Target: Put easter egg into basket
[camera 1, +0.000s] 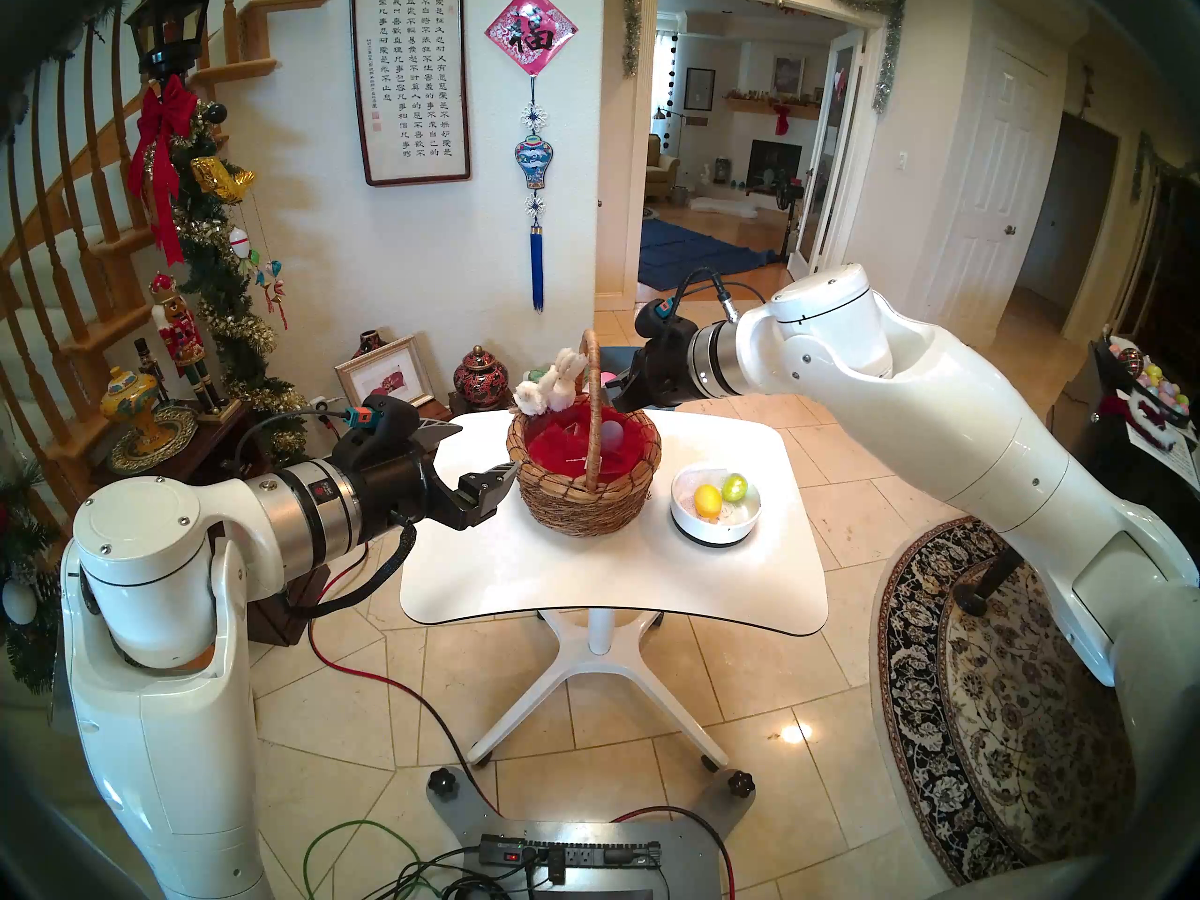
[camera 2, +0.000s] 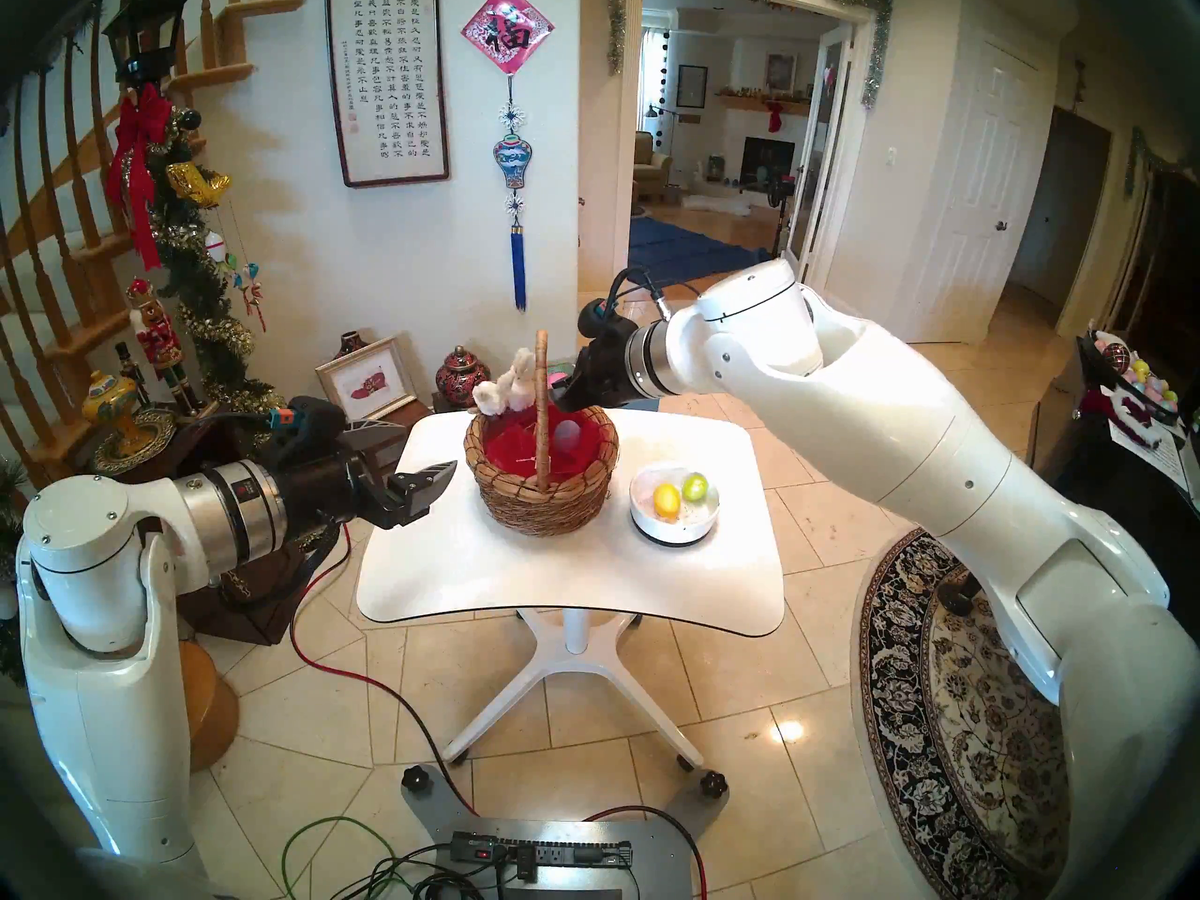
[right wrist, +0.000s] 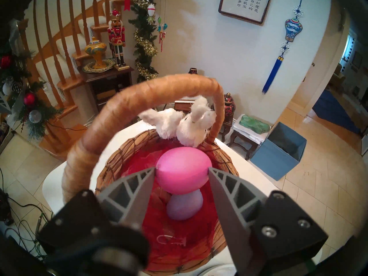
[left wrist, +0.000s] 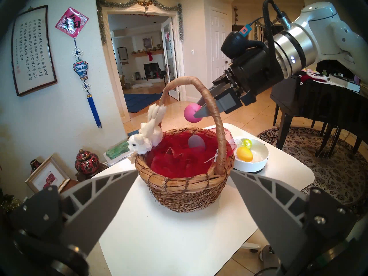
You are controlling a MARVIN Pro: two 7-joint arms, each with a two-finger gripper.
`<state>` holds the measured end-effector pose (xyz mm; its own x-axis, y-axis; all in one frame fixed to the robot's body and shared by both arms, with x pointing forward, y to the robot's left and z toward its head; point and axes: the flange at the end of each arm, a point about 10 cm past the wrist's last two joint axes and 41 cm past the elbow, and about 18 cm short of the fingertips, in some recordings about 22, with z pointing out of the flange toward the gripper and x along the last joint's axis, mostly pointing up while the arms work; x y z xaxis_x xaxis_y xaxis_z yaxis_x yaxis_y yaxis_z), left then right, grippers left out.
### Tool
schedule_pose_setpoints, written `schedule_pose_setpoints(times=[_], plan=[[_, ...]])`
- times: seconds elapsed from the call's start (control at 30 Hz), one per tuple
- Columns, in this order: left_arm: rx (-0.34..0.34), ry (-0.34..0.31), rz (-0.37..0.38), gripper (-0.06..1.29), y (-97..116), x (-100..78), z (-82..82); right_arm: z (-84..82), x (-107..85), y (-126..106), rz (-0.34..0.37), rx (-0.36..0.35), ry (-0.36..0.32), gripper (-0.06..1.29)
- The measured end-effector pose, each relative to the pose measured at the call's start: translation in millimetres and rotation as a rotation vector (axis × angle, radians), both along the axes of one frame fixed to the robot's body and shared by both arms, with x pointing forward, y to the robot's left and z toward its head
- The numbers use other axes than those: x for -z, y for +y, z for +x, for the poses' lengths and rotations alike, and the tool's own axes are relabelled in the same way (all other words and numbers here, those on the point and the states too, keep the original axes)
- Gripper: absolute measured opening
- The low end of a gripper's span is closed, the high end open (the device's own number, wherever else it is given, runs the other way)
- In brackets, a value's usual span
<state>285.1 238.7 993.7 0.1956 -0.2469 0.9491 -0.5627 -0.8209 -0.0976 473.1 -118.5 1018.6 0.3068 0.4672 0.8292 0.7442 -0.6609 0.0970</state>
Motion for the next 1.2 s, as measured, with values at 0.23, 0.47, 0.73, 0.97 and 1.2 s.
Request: schedule_pose_setpoints(times=[0.23, 0.47, 0.73, 0.97, 1.2], plan=[[0.0, 0.0, 0.0, 1.26, 0.0, 0.0, 0.0, -1.8, 6.1, -2.3, 0.017, -0.004, 0.019, 0.62], [0.0, 0.0, 0.0, 1.26, 0.0, 0.0, 0.0, -3.0, 7.4, -2.7, 0.041, -0.019, 0.034, 0.62], [0.0, 0.0, 0.0, 1.26, 0.0, 0.0, 0.0, 0.2, 9.1, -6.2, 0.054, -0.012, 0.043, 0.62], [0.0, 0.0, 0.0, 1.26, 0.0, 0.0, 0.0, 4.7, 9.7, -10.7, 0.071, 0.009, 0.047, 0.62], [0.0, 0.0, 0.0, 1.26, 0.0, 0.0, 0.0, 6.9, 10.8, -13.0, 0.1, 0.019, 0.055, 0.62]])
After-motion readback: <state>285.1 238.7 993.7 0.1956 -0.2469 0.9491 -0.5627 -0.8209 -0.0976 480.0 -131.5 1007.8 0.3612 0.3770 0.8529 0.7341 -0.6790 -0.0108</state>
